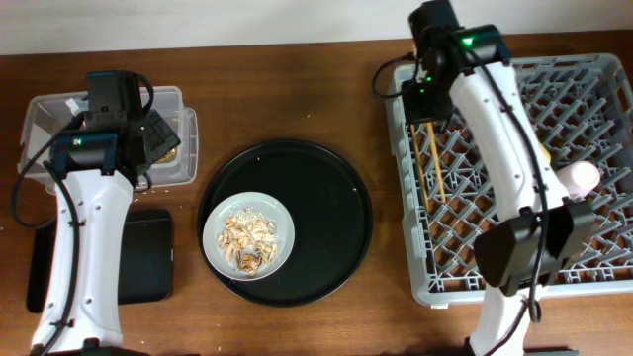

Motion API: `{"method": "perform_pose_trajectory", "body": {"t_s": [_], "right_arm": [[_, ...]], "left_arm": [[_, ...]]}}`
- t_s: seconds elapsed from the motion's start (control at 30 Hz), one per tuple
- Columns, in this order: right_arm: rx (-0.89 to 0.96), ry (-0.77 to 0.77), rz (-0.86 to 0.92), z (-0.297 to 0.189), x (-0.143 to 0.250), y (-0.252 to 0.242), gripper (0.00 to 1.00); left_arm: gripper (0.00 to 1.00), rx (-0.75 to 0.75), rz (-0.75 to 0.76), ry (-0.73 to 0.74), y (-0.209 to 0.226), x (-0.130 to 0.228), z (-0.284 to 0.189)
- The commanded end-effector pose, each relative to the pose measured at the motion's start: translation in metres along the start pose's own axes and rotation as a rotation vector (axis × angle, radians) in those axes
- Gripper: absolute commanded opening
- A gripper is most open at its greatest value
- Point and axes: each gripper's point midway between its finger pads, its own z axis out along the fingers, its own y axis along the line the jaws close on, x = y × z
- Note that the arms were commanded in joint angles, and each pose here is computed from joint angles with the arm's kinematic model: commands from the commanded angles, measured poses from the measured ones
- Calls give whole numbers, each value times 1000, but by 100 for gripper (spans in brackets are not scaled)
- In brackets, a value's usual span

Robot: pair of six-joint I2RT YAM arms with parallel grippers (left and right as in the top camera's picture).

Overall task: Sort waste into correct bins and load items into the dishwasher rack
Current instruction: 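Carry the second chopstick right and drop it into the rack, then reach the left gripper to the white plate and grasp its rim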

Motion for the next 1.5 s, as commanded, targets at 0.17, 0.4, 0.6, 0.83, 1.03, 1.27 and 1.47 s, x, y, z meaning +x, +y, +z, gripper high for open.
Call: {"method": "perform_pose_trajectory", "body": {"t_s": [0.17, 0.4, 0.6, 0.83, 1.03, 1.27, 1.47], "right_arm": [[-109, 94, 15, 74, 25, 9, 51], [-158, 59, 159, 17, 37, 9, 82], [-79, -18, 277, -93, 96, -24, 83], [103, 76, 605, -91, 133, -118, 99], [250, 129, 772, -94, 167, -182, 99], [251, 130, 772, -94, 167, -182, 99], [251, 130, 772, -94, 167, -182, 99]], "left_arm": [[99, -3, -14, 4, 0, 0, 2], [99, -3, -14, 4, 0, 0, 2], [99, -3, -14, 4, 0, 0, 2], [99, -3, -14, 4, 0, 0, 2], [99, -3, -14, 4, 0, 0, 2], [99, 2, -17, -4, -1, -2, 2], [99, 516, -58, 390, -83, 62, -33]]}}
